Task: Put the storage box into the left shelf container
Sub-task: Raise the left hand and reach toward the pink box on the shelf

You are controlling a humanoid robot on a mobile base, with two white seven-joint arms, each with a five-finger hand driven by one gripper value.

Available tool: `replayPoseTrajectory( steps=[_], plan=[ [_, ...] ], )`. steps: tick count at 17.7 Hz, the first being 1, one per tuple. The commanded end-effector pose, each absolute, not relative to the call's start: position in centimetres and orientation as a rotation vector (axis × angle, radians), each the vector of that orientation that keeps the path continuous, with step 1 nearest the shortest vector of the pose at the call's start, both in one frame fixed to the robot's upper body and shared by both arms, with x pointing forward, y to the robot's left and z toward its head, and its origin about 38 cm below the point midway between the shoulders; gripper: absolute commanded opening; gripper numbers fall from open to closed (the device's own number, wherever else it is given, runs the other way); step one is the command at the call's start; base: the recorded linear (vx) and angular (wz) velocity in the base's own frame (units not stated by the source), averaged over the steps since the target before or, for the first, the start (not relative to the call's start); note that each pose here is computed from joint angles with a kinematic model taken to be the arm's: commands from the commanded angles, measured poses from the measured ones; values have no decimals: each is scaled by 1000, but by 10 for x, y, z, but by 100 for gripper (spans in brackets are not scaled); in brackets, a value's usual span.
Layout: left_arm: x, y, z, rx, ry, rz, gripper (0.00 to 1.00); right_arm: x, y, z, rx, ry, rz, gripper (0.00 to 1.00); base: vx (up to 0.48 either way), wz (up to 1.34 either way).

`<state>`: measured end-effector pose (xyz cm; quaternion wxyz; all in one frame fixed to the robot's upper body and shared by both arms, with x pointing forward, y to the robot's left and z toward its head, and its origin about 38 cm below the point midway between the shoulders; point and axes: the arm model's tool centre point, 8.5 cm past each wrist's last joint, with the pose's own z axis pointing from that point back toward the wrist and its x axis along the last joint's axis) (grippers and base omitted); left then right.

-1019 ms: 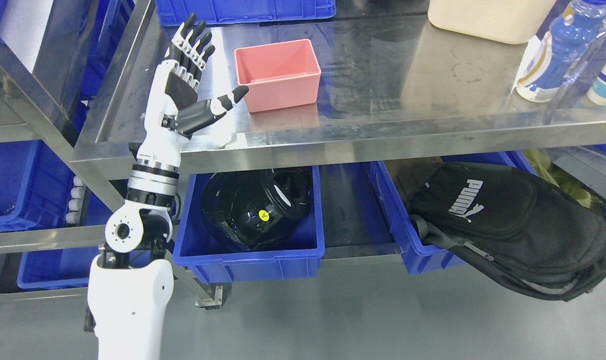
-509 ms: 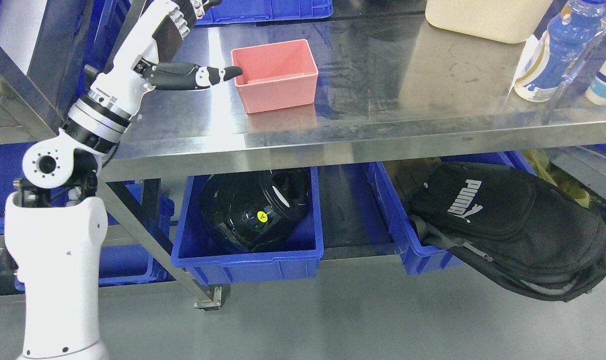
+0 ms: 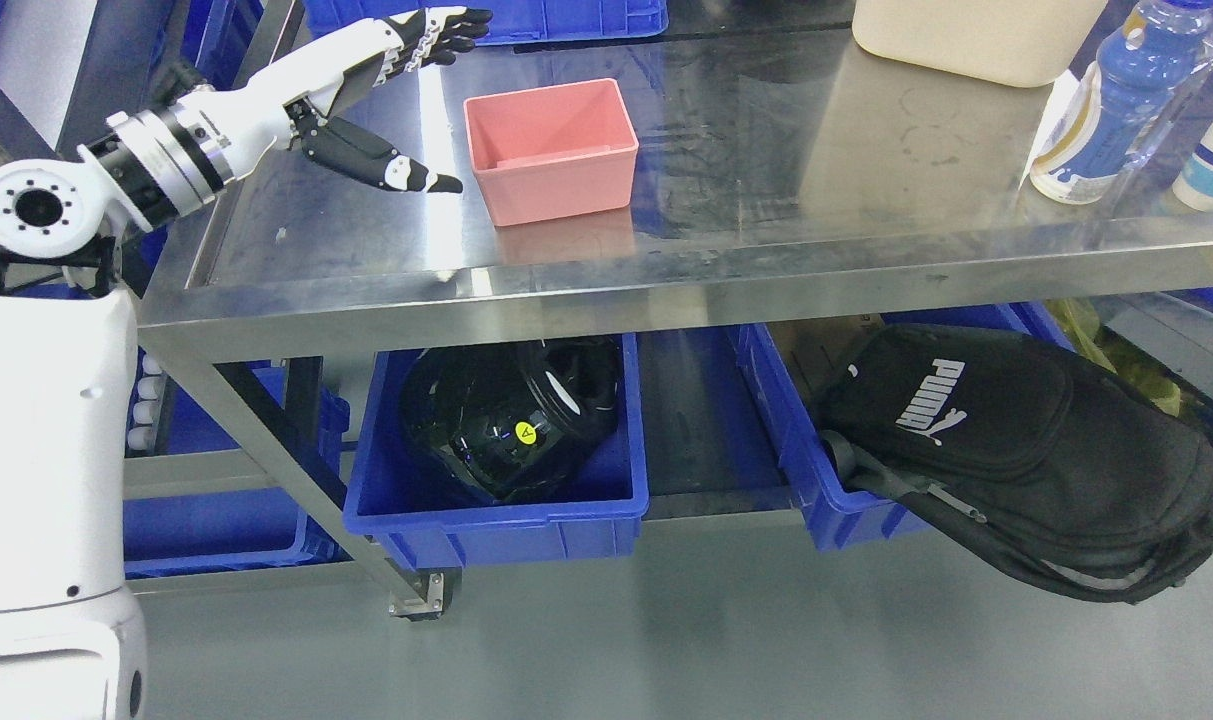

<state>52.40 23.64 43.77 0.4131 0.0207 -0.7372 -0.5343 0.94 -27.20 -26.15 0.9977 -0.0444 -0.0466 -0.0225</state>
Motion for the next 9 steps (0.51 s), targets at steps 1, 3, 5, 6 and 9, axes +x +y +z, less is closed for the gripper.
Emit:
replayPoseTrajectory(
  steps=[1, 3, 5, 6, 9],
  plan=[
    [569, 196, 401, -14, -1589, -1411, 94, 11, -284, -261, -108, -104, -47, 100, 0, 0],
    [570, 177, 393, -68, -1492, -1435, 94, 11, -284, -261, -108, -104, -47, 100, 0, 0],
    [570, 160, 413, -93, -1474, -1415, 94, 11, -284, -261, -108, -104, -47, 100, 0, 0],
    [571, 153, 419, -104, -1466, -1407, 94, 11, -284, -261, -108, -104, -47, 100, 0, 0],
    [571, 132, 426, -127, -1426, -1454, 93, 11, -284, -261, -108, -104, -47, 100, 0, 0]
  ],
)
